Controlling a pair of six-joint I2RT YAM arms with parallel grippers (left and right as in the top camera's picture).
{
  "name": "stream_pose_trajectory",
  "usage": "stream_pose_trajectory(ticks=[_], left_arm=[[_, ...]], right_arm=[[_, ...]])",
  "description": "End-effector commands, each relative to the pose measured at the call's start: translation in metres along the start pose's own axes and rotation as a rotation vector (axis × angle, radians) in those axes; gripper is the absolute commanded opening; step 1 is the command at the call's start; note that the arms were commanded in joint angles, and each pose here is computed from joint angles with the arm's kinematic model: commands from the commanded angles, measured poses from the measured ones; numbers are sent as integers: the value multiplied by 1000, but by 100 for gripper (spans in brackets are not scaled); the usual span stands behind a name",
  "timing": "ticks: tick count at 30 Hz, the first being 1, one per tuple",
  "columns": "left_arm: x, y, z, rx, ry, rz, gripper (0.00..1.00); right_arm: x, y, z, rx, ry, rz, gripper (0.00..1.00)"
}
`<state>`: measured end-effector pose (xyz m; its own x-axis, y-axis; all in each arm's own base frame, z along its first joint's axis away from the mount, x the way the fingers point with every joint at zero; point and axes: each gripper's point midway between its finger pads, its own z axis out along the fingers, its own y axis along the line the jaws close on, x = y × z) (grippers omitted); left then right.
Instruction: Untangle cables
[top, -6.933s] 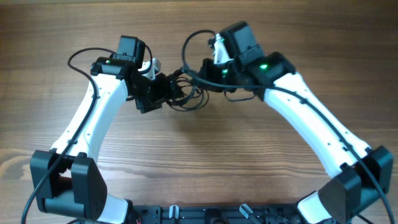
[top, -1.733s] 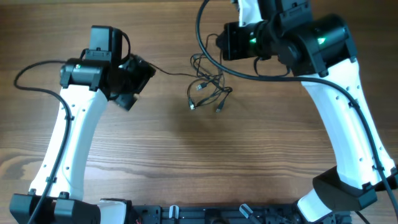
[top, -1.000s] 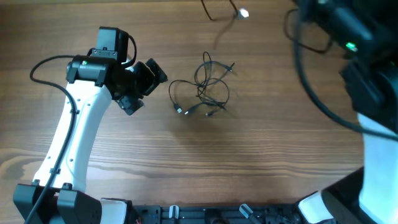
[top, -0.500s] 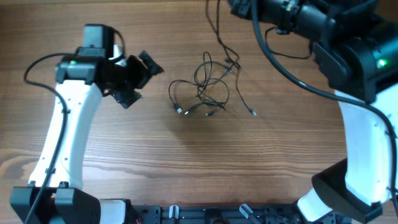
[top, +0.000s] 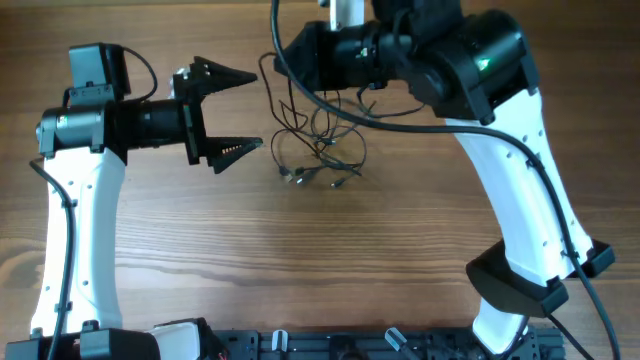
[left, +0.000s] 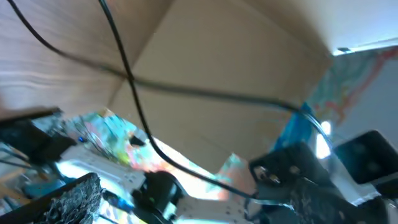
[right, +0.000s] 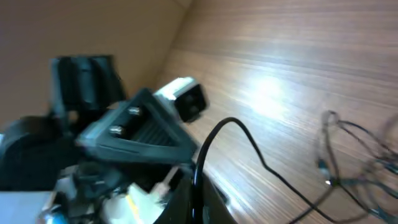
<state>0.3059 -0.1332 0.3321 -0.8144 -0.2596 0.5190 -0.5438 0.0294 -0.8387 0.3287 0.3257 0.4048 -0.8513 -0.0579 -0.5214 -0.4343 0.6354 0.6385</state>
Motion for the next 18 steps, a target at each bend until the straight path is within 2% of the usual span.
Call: stream_pose_trajectory(ticks=[1, 5, 9, 11, 14, 18], left_arm=[[16, -13, -2, 39, 62, -114, 100], [10, -24, -2, 50, 51, -132, 100], [-7, -25, -2, 37, -39, -143, 98], [-13, -23, -3, 30, -74, -158, 91], [-13, -23, -3, 30, -76, -191, 71], [-13, -23, -3, 30, -75, -191, 61]], right_arm=[[5, -21, 19, 122, 6, -11, 4], [22, -17, 36, 117, 62, -19, 4], [34, 4, 48, 80, 83, -61, 4], [34, 8, 50, 71, 78, -69, 4], [34, 7, 50, 72, 80, -68, 4], [34, 7, 50, 72, 81, -68, 4]])
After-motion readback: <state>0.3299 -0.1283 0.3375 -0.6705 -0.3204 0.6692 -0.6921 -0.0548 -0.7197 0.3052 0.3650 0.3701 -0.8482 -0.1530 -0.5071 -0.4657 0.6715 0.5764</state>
